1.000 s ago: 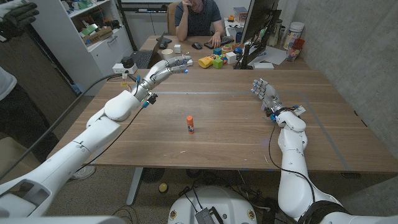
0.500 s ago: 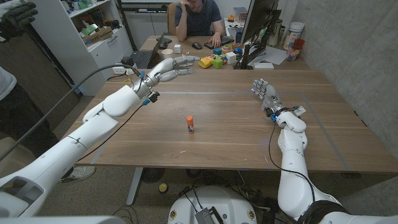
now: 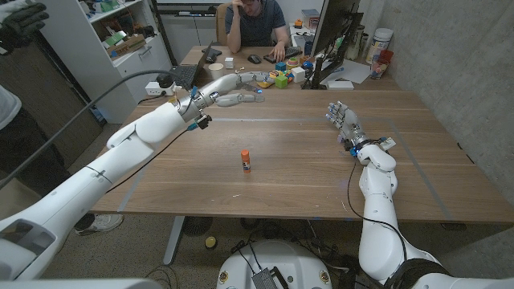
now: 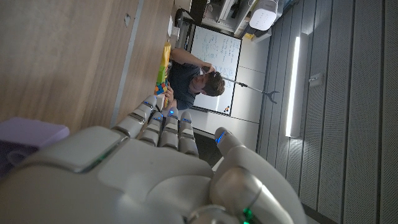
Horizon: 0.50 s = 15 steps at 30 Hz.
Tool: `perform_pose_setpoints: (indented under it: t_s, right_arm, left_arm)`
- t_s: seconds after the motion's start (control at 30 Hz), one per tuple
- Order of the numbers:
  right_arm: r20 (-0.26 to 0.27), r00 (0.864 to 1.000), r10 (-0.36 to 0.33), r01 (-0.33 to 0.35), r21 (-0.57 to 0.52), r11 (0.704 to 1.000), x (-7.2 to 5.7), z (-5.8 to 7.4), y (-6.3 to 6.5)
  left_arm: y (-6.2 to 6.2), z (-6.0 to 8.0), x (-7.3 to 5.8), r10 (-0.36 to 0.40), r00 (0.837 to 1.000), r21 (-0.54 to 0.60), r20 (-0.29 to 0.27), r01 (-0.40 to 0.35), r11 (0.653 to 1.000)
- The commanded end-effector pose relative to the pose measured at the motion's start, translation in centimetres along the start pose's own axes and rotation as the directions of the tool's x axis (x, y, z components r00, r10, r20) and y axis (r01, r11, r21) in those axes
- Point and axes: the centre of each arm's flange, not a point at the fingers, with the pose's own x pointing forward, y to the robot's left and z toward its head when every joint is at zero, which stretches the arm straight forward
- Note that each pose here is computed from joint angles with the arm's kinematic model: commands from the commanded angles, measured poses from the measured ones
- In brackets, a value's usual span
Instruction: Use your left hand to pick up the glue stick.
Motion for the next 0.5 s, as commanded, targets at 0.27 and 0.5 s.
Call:
perform_pose_setpoints:
  t_s: [0.27, 0.5]
  right_arm:
    - [0.005, 1.0, -0.006, 0.006, 0.002, 1.0, 0.0, 0.0, -0.2]
    - [0.006, 1.0, -0.003, 0.003, 0.0, 1.0, 0.1, 0.1, -0.1]
  left_arm:
    - [-0.6, 2.1, 0.4, -0.122, 0.992, 0.148, 0.011, 0.119, 0.982]
    - [-1.0, 2.3, -0.8, -0.111, 0.993, 0.198, -0.029, 0.115, 0.973]
